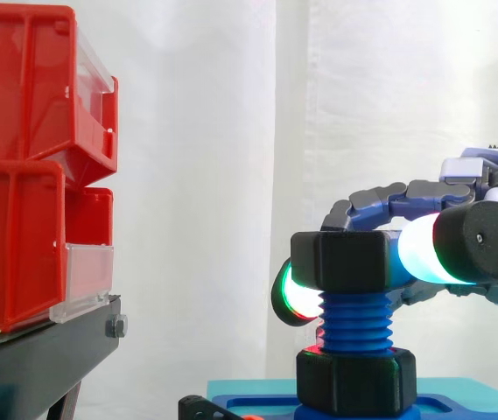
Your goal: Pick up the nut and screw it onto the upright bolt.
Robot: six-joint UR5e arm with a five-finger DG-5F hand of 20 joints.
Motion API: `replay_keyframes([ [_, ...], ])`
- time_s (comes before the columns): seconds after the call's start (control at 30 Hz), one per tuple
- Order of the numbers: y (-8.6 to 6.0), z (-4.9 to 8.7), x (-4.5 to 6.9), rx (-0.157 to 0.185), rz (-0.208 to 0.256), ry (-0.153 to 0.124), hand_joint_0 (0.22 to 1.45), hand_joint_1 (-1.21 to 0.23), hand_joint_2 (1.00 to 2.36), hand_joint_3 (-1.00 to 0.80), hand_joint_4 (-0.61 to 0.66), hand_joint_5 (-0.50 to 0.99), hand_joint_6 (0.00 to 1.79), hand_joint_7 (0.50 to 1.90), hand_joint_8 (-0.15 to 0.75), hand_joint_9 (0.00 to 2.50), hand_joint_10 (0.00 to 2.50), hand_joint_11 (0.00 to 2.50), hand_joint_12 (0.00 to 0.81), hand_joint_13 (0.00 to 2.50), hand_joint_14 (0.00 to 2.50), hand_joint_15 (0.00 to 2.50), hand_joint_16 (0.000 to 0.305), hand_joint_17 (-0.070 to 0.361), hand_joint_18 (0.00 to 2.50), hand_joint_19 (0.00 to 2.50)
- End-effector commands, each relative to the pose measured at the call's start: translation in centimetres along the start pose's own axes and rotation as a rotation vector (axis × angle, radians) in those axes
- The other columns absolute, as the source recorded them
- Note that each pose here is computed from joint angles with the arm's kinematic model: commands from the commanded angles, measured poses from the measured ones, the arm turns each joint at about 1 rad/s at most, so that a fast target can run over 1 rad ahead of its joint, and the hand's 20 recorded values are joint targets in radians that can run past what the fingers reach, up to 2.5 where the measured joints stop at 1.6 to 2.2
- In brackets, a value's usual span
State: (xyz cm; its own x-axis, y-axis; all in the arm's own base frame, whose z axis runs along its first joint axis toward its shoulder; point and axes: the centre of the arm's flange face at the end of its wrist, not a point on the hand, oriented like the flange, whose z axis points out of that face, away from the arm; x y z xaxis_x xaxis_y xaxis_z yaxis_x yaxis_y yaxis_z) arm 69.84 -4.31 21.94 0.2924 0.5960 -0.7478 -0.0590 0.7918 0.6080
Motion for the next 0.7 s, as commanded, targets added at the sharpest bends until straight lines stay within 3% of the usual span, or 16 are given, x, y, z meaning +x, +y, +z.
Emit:
replay_keyframes([
  [0.0, -0.34, -0.37, 0.16, 0.005, -0.003, 0.008, 0.66, -0.75, 1.01, -0.35, 0.1, -0.15, 0.74, 1.07, 0.299, 0.95, 0.01, 0.35, 0.337, 0.83, 0.01, 0.23, 0.04, 0.091, 0.63, 0.34],
  [0.17, -0.58, -0.75, 0.33, -0.008, 0.003, -0.008, 0.66, -0.75, 1.01, -0.35, 0.1, -0.15, 0.74, 1.08, 0.297, 0.95, 0.01, 0.36, 0.338, 0.83, 0.01, 0.22, 0.04, 0.091, 0.63, 0.34],
  [0.53, -0.72, -0.88, 0.47, -0.004, -0.002, -0.002, 0.66, -0.75, 1.01, -0.36, 0.11, -0.16, 0.73, 1.09, 0.296, 0.94, 0.01, 0.35, 0.335, 0.82, 0.01, 0.23, 0.041, 0.092, 0.63, 0.34],
  [0.6, -0.61, -0.8, 0.36, -0.005, -0.001, -0.005, 0.62, -0.76, 1.01, -0.4, 0.13, -0.14, 0.58, 1.26, 0.288, 0.87, 0.01, 0.34, 0.342, 0.78, 0.01, 0.24, 0.042, 0.095, 0.59, 0.37],
  [0.67, -0.6, -0.8, 0.36, -0.007, -0.001, -0.004, 0.6, -0.77, 1.01, -0.43, 0.16, -0.14, 0.5, 1.3, 0.289, 0.85, 0.01, 0.33, 0.348, 0.76, 0.01, 0.24, 0.043, 0.097, 0.57, 0.37],
])
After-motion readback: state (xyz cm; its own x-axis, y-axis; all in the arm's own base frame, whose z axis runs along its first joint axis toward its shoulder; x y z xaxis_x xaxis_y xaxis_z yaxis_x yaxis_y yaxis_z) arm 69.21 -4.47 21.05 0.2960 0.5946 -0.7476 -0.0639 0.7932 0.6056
